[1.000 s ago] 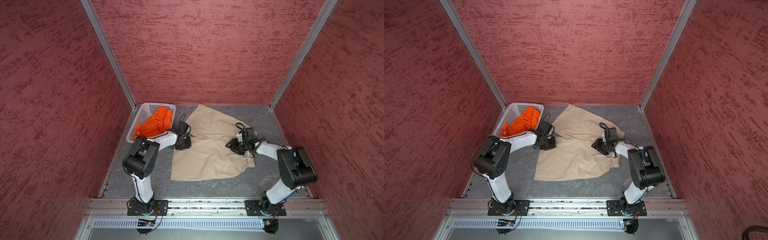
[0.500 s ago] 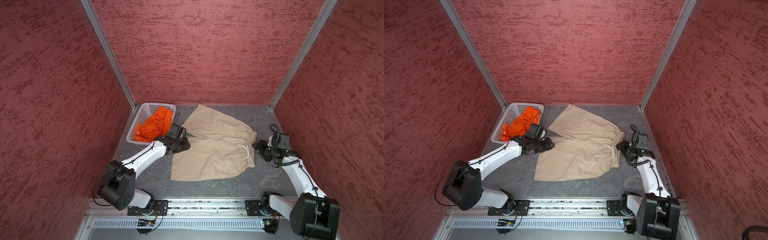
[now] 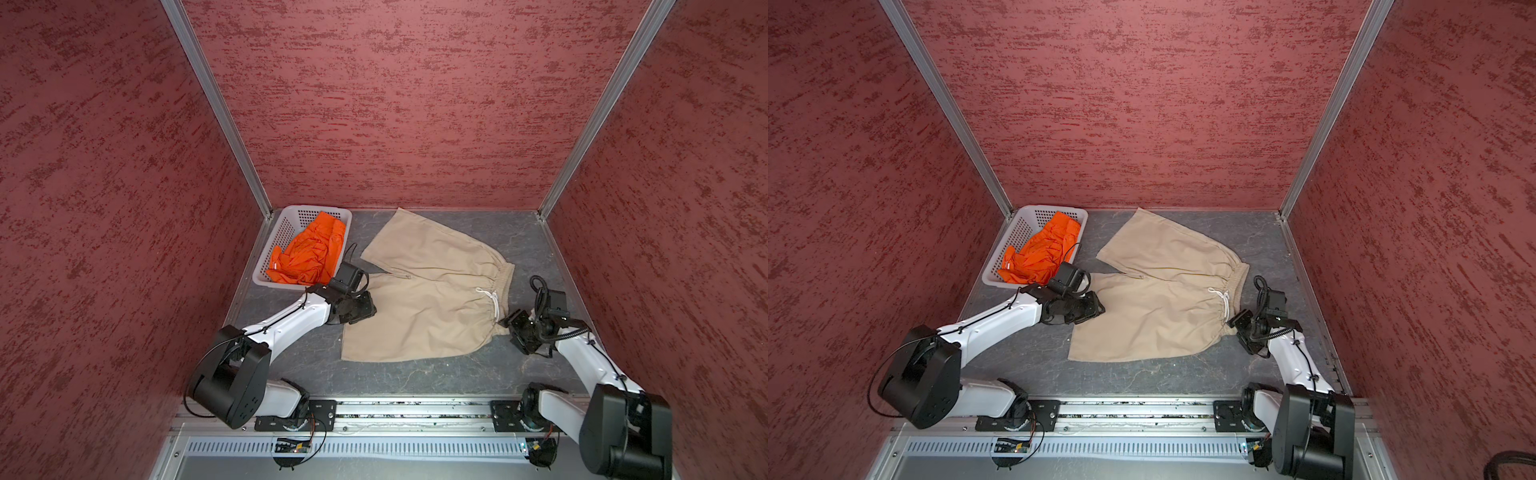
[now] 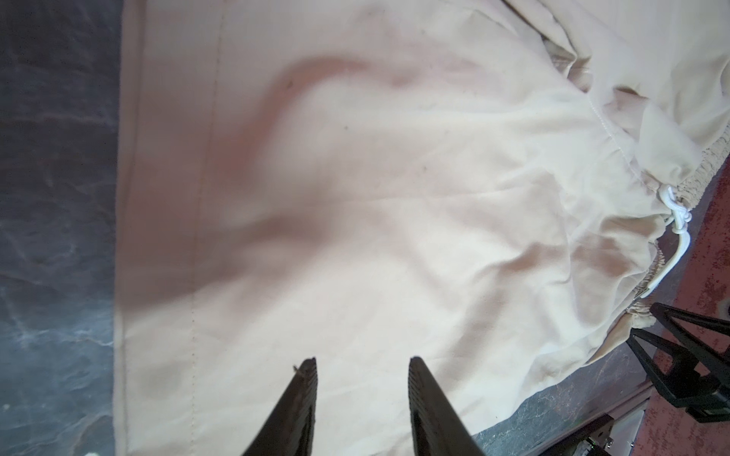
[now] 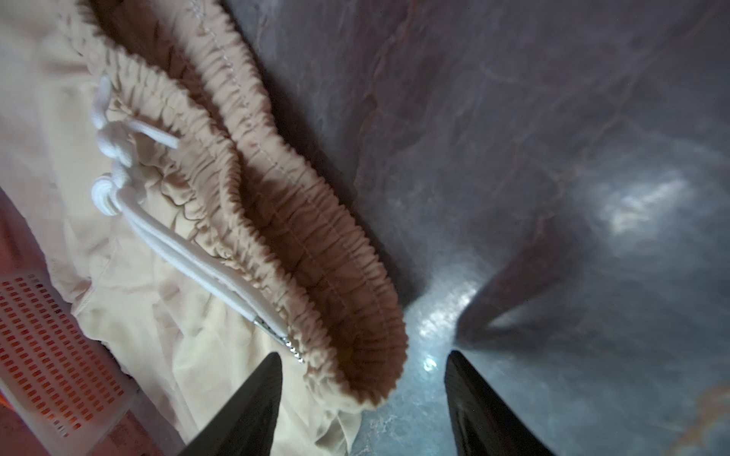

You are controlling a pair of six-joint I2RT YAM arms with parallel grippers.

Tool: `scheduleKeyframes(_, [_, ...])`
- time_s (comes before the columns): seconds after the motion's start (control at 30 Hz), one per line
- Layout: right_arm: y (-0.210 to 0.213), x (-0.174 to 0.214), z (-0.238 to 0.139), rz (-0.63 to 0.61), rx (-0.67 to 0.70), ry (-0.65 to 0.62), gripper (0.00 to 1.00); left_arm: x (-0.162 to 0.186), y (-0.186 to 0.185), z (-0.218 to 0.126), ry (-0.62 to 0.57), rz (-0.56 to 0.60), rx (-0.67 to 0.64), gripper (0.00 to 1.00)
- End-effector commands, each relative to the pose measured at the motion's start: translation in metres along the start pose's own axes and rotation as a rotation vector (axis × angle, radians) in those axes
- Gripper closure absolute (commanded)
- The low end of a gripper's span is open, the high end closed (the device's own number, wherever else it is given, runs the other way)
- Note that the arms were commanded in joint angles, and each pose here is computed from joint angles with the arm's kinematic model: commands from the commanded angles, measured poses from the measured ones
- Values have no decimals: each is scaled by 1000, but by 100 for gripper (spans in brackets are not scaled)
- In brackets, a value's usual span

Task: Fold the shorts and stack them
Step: 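Grasp the near leg hem with left gripper and waistband corner with right gripper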

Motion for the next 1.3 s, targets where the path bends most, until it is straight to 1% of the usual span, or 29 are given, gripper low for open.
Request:
scheduleKeyframes(0.0, [8, -4, 3, 22, -69, -1, 40, 4, -1, -4, 5, -12, 28, 60])
scheduleKeyframes(0.03, [7, -4, 4, 22, -68, 1, 52, 6, -1, -5, 10, -24, 32, 60])
scheduleKeyframes(0.1, [6, -3, 4, 24, -61, 6, 70, 11, 0, -8, 27, -62, 54, 60])
scheduleKeyframes(0.13, [5, -2, 4, 25, -53, 5, 76, 15, 1, -9, 39, -85, 68, 59])
scheduleKeyframes(0.2, [3, -1, 4, 24, -48, 1, 85, 22, 6, -13, 50, -147, 61, 58])
scheduleKeyframes(0.37, [2, 1, 3, 18, -57, 2, 87, 37, 18, -30, 62, -274, 34, 56])
scheduleKeyframes(0.43, [3, 1, 1, 11, -60, -1, 88, 41, 21, -39, 46, -312, 24, 54])
scheduleKeyframes(0.53, [6, 1, -3, -1, -66, -9, 88, 48, 30, -50, 0, -410, 13, 51])
scheduleKeyframes(0.6, [8, 0, -7, -14, -67, -20, 88, 55, 41, -55, -30, -504, -13, 51])
scheduleKeyframes(0.7, [10, -1, -9, -29, -59, -22, 88, 65, 55, -60, -62, -602, -76, 52])
scheduleKeyframes(0.77, [10, -1, -9, -38, -56, -15, 88, 71, 64, -60, -68, -643, -116, 52])
scheduleKeyframes(0.87, [9, -1, -9, -45, -51, -10, 88, 77, 72, -58, -57, -689, -155, 52])
scheduleKeyframes(1.03, [11, -1, -8, -50, -63, -5, 88, 84, 78, -48, -20, -729, -178, 52])
scheduleKeyframes(1.17, [12, -2, -7, -63, -59, 10, 88, 88, 83, -39, -3, -739, -193, 50])
scheduleKeyframes(1.27, [12, -1, -6, -65, -60, 16, 88, 89, 84, -33, 12, -747, -196, 52])
Point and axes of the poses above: each gripper's point midway between its finger pads, its own z axis out along the fingers, its own y axis along the line the jaws close on, x = y × z, the point moved 8 cm from there along -z, back along the fingers, and after that the axes turned 3 degrees about z, right-handed, at the moved point
